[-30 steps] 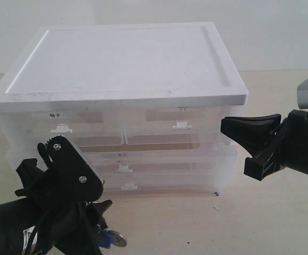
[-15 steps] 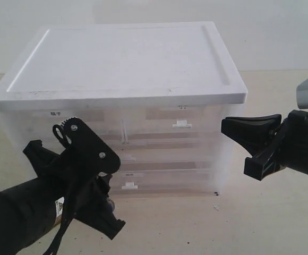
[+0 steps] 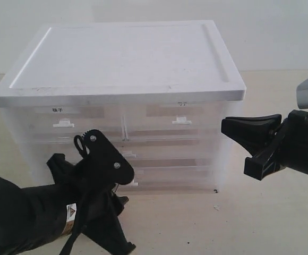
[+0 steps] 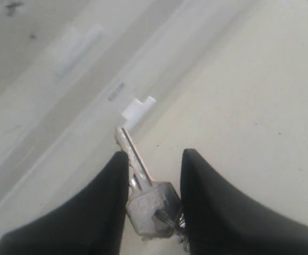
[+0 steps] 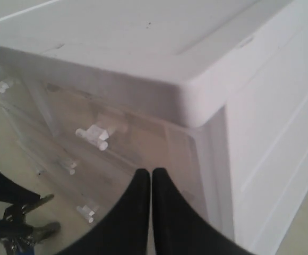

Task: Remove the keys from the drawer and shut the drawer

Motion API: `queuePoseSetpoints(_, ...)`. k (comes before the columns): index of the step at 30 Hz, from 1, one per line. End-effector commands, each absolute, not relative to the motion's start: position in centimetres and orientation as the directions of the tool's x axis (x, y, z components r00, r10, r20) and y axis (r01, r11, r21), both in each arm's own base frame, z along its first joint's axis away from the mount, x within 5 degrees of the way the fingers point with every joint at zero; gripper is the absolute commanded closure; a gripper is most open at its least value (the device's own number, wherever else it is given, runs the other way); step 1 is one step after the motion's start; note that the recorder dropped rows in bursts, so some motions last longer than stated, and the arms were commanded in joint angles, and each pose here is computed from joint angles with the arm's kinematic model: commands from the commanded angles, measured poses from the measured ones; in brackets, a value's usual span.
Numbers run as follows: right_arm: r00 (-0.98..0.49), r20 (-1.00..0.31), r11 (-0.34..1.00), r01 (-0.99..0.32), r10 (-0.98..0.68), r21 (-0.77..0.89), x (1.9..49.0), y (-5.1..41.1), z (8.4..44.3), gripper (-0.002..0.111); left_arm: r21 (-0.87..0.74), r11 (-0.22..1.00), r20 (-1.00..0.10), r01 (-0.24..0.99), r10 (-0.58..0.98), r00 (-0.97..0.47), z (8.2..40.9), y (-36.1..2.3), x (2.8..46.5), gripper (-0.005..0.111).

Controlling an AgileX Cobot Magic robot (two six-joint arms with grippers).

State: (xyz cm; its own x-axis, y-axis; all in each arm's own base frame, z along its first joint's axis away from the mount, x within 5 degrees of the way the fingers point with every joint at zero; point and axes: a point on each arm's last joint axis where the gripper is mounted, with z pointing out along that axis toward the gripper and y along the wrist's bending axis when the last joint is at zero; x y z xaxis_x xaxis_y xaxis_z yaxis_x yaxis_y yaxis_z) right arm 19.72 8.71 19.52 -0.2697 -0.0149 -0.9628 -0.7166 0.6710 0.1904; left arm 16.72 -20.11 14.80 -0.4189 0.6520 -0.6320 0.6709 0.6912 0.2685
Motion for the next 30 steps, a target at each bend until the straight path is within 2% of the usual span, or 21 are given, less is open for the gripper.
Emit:
queuePoseSetpoints(1,-0.269,-0.963,0.672,-0.715,-0.006,0.195,19.9,8.7,19.6,0.108,0.287,0.615,-0.600,0.735,0.713,-0.362,14.5,-20.5,16.5,0.102)
queuePoseSetpoints(4,-0.272,-0.962,0.675,-0.712,-0.010,0.195,19.9,8.7,19.6,0.108,0.331,0.549,-0.533,0.767,0.780,-0.328,13.0,-20.6,16.6,0.102)
queuePoseSetpoints(8,-0.272,-0.962,0.670,-0.717,-0.017,0.191,19.8,8.7,19.6,0.108,0.392,0.567,-0.468,0.725,0.801,-0.373,10.8,-20.4,17.3,0.102)
queuePoseSetpoints(10,-0.272,-0.962,0.670,-0.717,-0.017,0.191,19.8,8.7,19.6,0.108,0.425,0.612,-0.469,0.667,0.779,-0.415,10.1,-20.4,18.0,0.102)
queuePoseSetpoints(13,-0.271,-0.963,0.669,-0.718,-0.016,0.191,19.8,8.7,19.6,0.108,0.470,0.614,-0.455,0.634,0.784,-0.422,9.5,-20.5,18.6,0.102)
queuePoseSetpoints(21,-0.265,-0.964,0.665,-0.721,-0.008,0.193,19.8,8.8,19.7,0.108,0.502,0.664,-0.520,0.554,0.744,-0.420,10.6,-21.6,20.0,0.102)
queuePoseSetpoints(30,-0.268,-0.963,0.668,-0.719,-0.011,0.192,19.8,8.7,19.6,0.108,0.469,0.670,-0.523,0.576,0.736,-0.429,10.4,-21.8,19.7,0.102)
